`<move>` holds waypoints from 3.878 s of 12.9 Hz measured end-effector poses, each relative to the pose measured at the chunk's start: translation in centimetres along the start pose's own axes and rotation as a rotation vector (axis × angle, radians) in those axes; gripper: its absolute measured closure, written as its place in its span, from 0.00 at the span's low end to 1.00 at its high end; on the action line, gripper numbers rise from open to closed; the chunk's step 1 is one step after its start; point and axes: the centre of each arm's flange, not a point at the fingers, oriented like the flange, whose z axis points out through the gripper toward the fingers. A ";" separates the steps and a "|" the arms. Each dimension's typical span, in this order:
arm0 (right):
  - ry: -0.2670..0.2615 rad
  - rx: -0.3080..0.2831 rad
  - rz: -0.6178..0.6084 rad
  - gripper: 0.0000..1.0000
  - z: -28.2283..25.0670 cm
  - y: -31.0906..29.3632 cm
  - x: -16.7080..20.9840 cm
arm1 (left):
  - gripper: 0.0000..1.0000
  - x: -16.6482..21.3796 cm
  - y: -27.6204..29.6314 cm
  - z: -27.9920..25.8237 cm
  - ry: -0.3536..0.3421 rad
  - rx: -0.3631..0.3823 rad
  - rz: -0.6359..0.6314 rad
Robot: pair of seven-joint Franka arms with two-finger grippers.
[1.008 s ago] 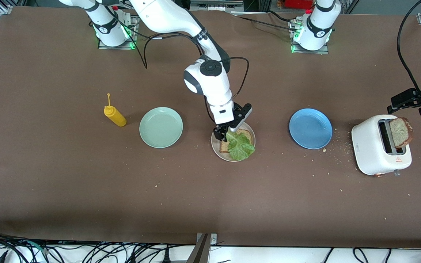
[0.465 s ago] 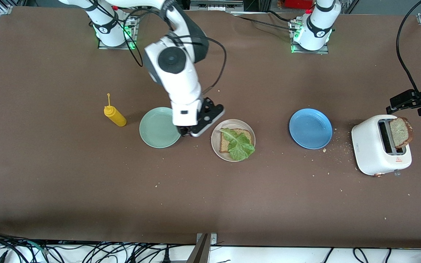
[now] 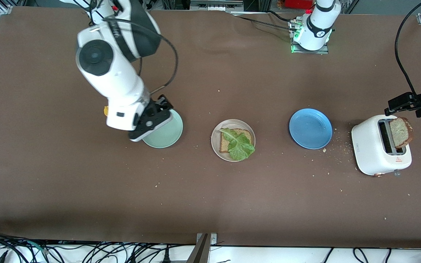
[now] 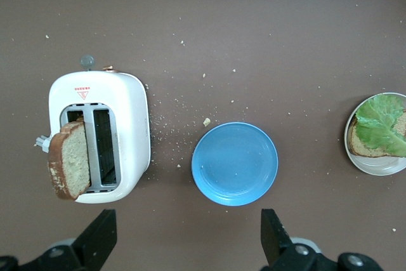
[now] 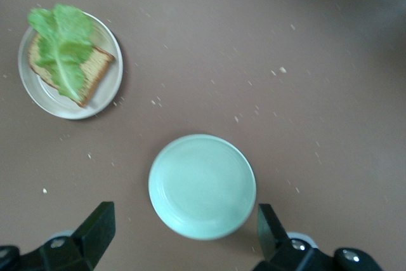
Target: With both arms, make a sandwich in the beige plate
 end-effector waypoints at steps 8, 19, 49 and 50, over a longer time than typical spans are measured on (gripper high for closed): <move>-0.135 -0.017 0.257 0.00 -4.2 13.8 -6.6 | 0.00 0.6 -1.3 1.3 -0.019 0.008 -0.019; -0.180 -0.044 0.425 0.00 -1.4 26.3 -10.9 | 0.00 2.5 -15.3 9.9 -0.050 0.081 -0.054; -0.096 -0.068 0.539 0.00 -0.1 26.4 -13.6 | 0.91 1.6 -17.8 7.2 -0.023 0.080 -0.046; -0.097 -0.068 0.539 0.00 -0.1 26.4 -13.6 | 0.91 1.5 -17.5 6.7 -0.031 0.076 -0.043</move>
